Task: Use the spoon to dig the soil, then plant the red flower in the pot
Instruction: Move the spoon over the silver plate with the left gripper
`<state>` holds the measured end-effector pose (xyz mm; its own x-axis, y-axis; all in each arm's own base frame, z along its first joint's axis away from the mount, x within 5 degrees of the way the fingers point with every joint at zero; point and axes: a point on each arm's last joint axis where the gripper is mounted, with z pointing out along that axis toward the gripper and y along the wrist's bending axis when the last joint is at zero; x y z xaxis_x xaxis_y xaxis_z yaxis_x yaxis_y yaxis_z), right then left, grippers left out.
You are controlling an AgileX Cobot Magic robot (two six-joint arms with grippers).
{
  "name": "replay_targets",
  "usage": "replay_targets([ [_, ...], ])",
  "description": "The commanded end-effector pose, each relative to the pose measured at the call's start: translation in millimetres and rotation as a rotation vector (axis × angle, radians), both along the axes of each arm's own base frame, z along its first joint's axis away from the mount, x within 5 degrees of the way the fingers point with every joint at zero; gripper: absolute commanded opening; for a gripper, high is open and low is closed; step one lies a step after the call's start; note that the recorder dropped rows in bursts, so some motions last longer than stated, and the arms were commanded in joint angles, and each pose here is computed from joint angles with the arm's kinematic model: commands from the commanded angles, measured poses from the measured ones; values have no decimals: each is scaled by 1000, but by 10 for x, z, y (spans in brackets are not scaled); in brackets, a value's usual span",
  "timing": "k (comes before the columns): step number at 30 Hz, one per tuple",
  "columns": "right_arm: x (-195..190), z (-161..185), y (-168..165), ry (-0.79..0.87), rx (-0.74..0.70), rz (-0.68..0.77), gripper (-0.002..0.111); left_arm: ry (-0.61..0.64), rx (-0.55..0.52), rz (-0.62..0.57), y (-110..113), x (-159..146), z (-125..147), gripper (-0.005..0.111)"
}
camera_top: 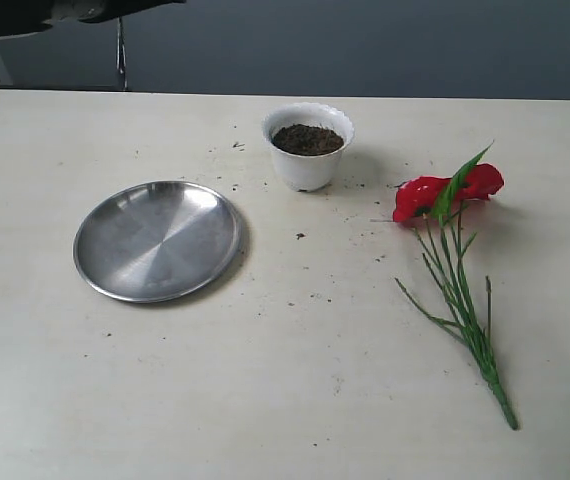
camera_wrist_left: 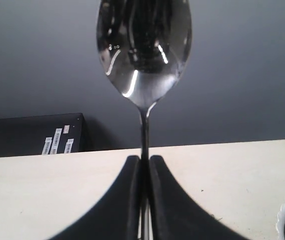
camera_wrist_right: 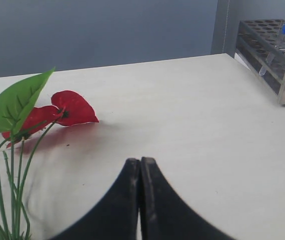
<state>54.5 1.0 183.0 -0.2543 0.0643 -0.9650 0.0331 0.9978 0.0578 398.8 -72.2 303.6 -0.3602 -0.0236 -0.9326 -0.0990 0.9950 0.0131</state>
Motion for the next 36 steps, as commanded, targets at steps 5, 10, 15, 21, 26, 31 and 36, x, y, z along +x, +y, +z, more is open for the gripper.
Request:
replay_targets([
  [5, -1, -1, -3, -6, 0, -5, -1, -16, 48, -42, 53, 9, 64, 0],
  [10, -1, -1, -3, -6, 0, -5, -1, -9, 93, -38, 71, 7, 63, 0],
  [15, -1, -1, -3, -6, 0, -5, -1, -29, 71, 1, 104, 11, 78, 0],
  [21, -1, -1, -3, -6, 0, -5, -1, -115, 36, -57, 44, 27, 100, 0],
  [26, -1, -1, -3, -6, 0, -5, -1, -94, 36, -41, 85, 2, -12, 0],
  [31, -1, -1, -3, -6, 0, -5, -1, -119, 93, -19, 119, 6, 16, 0],
  [36, -1, -1, -3, -6, 0, -5, -1, -124, 92, 3, 142, 6, 21, 0],
])
